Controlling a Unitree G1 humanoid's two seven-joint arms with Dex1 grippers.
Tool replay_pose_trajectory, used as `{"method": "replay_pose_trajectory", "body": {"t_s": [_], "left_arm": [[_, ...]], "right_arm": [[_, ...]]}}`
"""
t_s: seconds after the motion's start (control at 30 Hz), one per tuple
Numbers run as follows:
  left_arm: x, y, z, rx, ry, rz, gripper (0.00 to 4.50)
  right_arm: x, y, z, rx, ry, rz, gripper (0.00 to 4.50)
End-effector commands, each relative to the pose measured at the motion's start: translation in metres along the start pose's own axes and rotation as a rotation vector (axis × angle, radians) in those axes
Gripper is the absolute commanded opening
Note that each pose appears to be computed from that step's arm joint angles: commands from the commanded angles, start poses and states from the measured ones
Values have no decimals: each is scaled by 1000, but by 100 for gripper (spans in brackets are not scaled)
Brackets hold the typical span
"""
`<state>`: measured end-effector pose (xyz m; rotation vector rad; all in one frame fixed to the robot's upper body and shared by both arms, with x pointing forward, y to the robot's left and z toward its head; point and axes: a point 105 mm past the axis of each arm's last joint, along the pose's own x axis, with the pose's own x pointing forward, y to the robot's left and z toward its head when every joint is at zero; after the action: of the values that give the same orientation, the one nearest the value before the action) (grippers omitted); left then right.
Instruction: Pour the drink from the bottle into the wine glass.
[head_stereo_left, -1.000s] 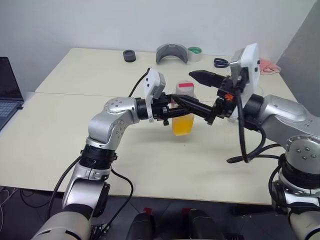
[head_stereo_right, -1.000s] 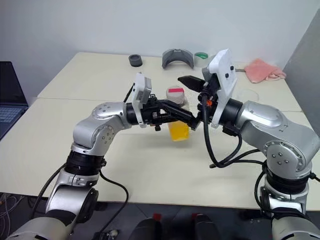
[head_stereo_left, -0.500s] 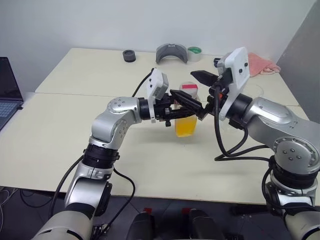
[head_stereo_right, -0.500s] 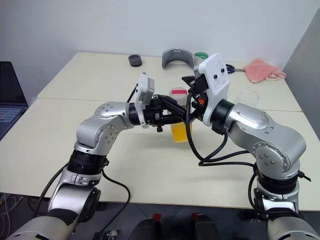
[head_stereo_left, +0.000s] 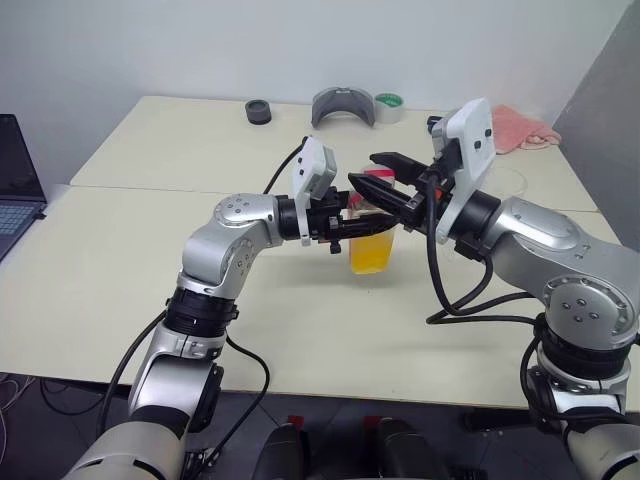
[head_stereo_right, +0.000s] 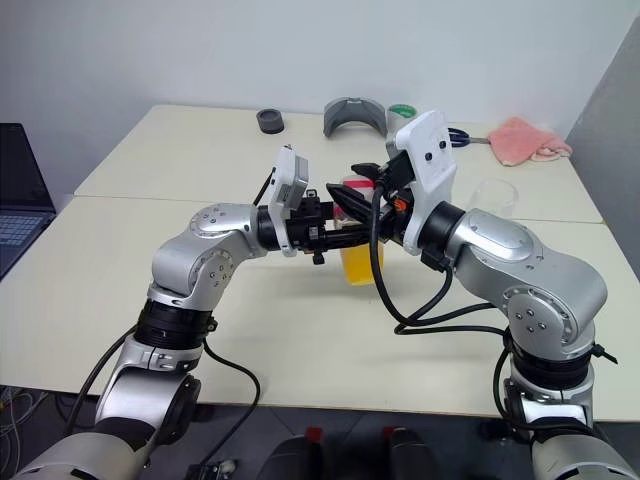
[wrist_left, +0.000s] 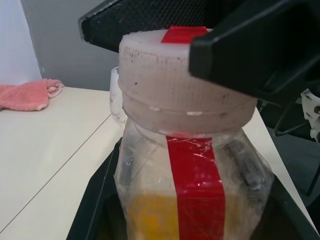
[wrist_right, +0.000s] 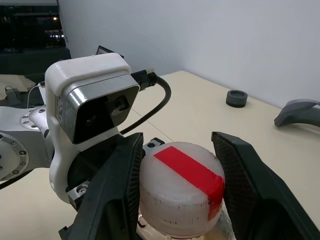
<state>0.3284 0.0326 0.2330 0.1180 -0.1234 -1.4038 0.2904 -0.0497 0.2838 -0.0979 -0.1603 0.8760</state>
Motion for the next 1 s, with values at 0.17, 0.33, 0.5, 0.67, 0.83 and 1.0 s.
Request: {"method": "replay_pose_trajectory", "body": {"t_s": [0.17,0.33,0.5,0.67,0.83,1.0], "left_arm": [[-4,-24,25,52,-33,-72,184],[-9,-40,37,53,-47,-96,184],[-13,-45,44,49,-52,-97,184],[-15,-47,44,44,-47,-96,184],[-18,-45,43,43,-33,-84,184],[-21,-40,38,39,-20,-69,184]], "right_arm": [[-9,1,9,-49,-10,180,185],[-7,-5,18,-78,-8,377,185],[-3,3,21,-88,-22,569,185],[3,4,14,-100,-16,636,185],[5,-3,10,-105,-3,637,259],[-6,-11,10,-104,20,591,437]]}}
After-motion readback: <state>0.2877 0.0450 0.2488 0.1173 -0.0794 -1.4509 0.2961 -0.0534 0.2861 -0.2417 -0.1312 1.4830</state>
